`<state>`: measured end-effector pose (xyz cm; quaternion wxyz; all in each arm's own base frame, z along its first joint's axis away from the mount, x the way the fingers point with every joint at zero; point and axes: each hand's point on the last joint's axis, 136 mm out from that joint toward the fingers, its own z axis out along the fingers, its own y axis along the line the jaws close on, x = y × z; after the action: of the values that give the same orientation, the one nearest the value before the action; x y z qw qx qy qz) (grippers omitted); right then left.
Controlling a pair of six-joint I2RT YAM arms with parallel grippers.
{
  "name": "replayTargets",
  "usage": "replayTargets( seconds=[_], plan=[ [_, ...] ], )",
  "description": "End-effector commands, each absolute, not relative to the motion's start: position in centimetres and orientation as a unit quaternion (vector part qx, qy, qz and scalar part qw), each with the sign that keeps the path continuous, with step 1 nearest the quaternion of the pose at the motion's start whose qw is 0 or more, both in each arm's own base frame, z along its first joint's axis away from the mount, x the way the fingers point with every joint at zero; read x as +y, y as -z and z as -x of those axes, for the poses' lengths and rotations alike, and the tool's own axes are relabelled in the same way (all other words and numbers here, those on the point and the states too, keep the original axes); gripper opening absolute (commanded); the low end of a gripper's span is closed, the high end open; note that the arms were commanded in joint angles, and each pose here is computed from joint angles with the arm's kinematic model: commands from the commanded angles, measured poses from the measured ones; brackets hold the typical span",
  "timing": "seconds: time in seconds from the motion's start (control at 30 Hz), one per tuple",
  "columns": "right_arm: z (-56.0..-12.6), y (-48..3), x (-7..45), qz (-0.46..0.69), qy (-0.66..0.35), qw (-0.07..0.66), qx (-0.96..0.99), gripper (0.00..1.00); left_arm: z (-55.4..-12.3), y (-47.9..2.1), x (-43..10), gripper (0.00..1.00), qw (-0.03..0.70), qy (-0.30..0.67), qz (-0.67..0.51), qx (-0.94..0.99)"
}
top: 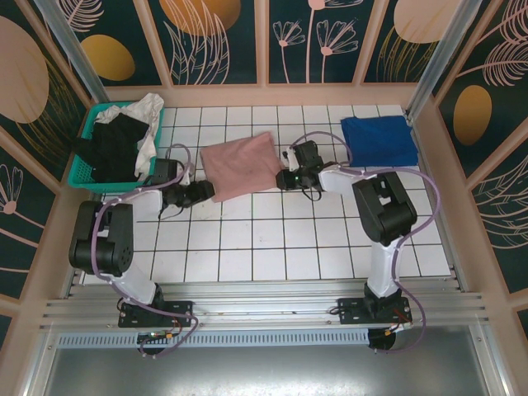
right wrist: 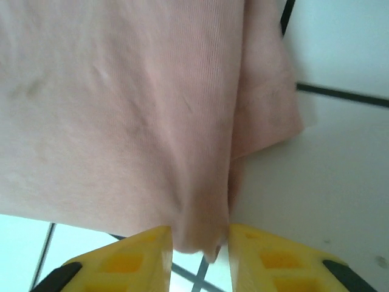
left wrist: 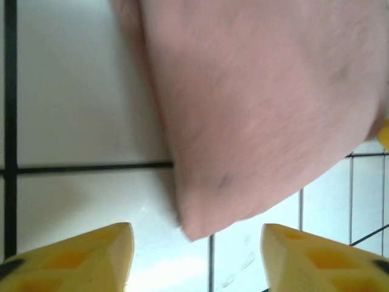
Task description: Fold and stack the t-shirts
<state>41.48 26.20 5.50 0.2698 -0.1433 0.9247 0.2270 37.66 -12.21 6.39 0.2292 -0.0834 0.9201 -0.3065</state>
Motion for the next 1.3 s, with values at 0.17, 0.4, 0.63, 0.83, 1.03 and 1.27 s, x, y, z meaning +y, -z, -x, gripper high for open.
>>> replayTargets(
  seconds=[0.17, 0.4, 0.63, 0.83, 1.03, 1.27],
  plan=[
    [-46.9, -11.0, 31.5, 0.152, -0.24, 0.356, 0.89, 0.46, -47.4, -10.5, -10.9, 0.63, 0.305, 0.261, 0.106, 0.91],
    [-49.5, -5.7, 33.9, 0.15, -0.243, 0.309, 0.907, 0.43, -56.0, -7.0, -10.4, 0.6, 0.315, 0.218, 0.111, 0.917],
    [-51.8, -3.2, 30.7, 0.096, -0.228, 0.294, 0.923, 0.41, -55.1, -3.1, -11.1, 0.55, 0.277, 0.223, 0.096, 0.93],
    [-55.3, -5.7, 28.2, 0.077, -0.249, 0.316, 0.912, 0.44, -47.1, -2.2, -15.2, 0.5, 0.235, 0.258, 0.076, 0.934],
    [-54.5, -12.4, 24.7, 0.062, -0.211, 0.372, 0.902, 0.5, -37.9, -3.2, -21.2, 0.49, 0.199, 0.325, 0.06, 0.923],
    [-46.9, -11.3, 23.5, 0.039, -0.224, 0.338, 0.913, 0.51, -33.8, -7.9, -27.7, 0.6, 0.173, 0.444, 0.013, 0.879]
  ],
)
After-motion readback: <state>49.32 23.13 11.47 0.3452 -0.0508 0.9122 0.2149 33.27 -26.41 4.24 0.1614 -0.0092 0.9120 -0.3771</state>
